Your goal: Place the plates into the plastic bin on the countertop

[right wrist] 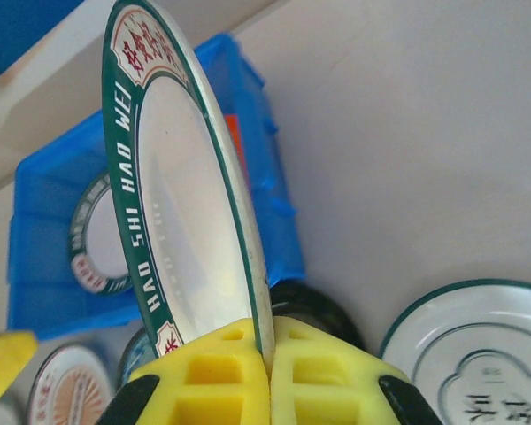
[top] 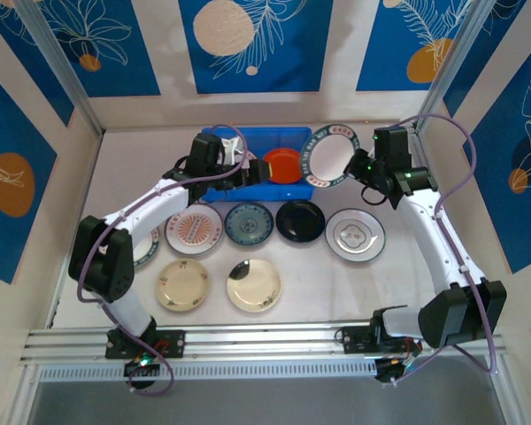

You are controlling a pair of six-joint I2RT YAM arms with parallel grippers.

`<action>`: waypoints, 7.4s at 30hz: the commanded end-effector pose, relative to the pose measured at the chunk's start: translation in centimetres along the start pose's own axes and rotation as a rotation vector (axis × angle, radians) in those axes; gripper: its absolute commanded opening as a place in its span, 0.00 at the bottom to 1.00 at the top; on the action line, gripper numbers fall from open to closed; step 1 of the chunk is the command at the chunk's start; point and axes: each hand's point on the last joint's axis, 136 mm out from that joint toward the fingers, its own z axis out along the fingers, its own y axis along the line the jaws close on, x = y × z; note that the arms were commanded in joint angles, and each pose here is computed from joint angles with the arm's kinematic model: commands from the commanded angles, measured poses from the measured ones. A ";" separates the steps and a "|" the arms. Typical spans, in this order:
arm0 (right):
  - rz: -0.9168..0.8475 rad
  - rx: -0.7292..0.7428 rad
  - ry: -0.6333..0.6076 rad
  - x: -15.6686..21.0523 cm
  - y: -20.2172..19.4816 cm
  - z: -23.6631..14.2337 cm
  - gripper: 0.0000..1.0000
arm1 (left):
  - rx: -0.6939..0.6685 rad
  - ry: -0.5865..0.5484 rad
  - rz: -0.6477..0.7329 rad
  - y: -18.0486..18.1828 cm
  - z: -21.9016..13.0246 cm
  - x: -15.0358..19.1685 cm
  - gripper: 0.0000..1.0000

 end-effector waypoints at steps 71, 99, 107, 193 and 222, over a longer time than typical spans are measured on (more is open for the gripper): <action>0.034 -0.329 0.533 7.7 16.0 27.0 0.00 | -0.220 -0.324 -0.215 10.0 -16.9 -0.1 1.00; -0.136 -0.124 0.514 9.6 14.1 28.2 0.34 | -0.225 -0.331 -0.236 10.7 -16.4 0.1 1.00; -0.220 -0.063 0.488 9.8 14.0 27.7 0.42 | -0.217 -0.325 -0.247 11.1 -15.9 0.2 1.00; 0.759 0.359 0.303 21.5 -19.8 3.1 0.43 | -0.026 -0.080 0.015 0.9 -2.1 2.7 0.99; 0.821 0.355 0.157 17.7 -21.3 4.3 0.35 | -0.009 -0.048 -0.016 1.5 -0.3 2.7 0.99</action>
